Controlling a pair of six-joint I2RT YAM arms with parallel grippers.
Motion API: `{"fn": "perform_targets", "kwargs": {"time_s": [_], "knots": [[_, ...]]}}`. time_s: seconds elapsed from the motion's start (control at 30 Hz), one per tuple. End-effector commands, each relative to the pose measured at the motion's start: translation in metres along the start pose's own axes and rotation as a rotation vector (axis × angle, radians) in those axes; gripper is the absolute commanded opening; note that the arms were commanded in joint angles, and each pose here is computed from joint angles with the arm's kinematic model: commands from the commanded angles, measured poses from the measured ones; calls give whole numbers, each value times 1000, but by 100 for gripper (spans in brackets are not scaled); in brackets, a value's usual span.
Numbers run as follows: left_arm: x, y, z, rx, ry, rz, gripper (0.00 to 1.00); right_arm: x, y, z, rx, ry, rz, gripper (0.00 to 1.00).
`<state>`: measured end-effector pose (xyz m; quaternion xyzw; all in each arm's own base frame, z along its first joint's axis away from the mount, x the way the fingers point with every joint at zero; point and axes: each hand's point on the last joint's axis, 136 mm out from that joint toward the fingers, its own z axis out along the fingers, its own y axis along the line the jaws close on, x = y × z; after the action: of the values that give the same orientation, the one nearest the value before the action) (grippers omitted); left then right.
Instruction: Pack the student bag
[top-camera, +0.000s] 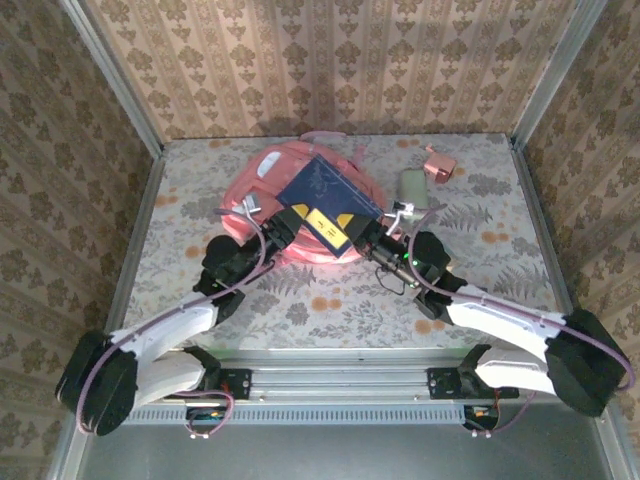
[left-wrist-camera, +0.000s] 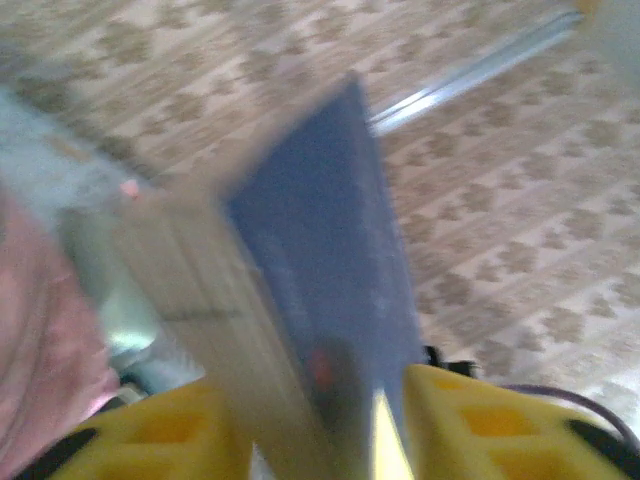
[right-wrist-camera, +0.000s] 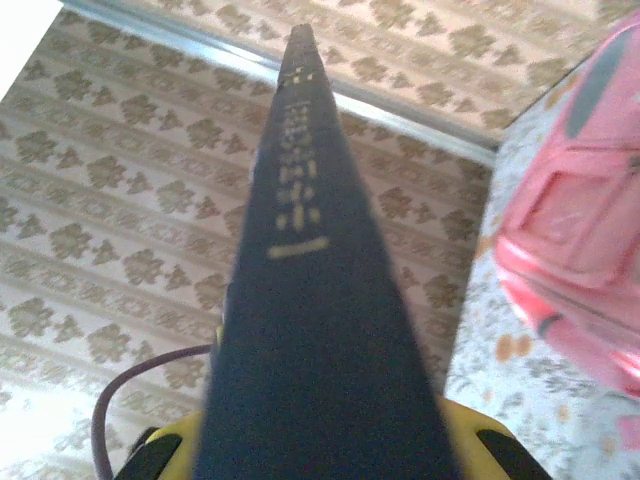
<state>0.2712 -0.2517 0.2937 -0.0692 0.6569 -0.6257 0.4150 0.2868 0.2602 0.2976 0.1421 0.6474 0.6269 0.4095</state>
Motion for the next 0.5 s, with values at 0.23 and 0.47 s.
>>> {"fn": "perform_targets", "kwargs": {"time_s": [0.23,0.47], "knots": [[3,63,-2,-508,422,347,62,-58,-58,-93,368,-130,-159,0],[7,101,48,-477,653,267,54,-58,-81,-122,523,-91,-207,0]]}}
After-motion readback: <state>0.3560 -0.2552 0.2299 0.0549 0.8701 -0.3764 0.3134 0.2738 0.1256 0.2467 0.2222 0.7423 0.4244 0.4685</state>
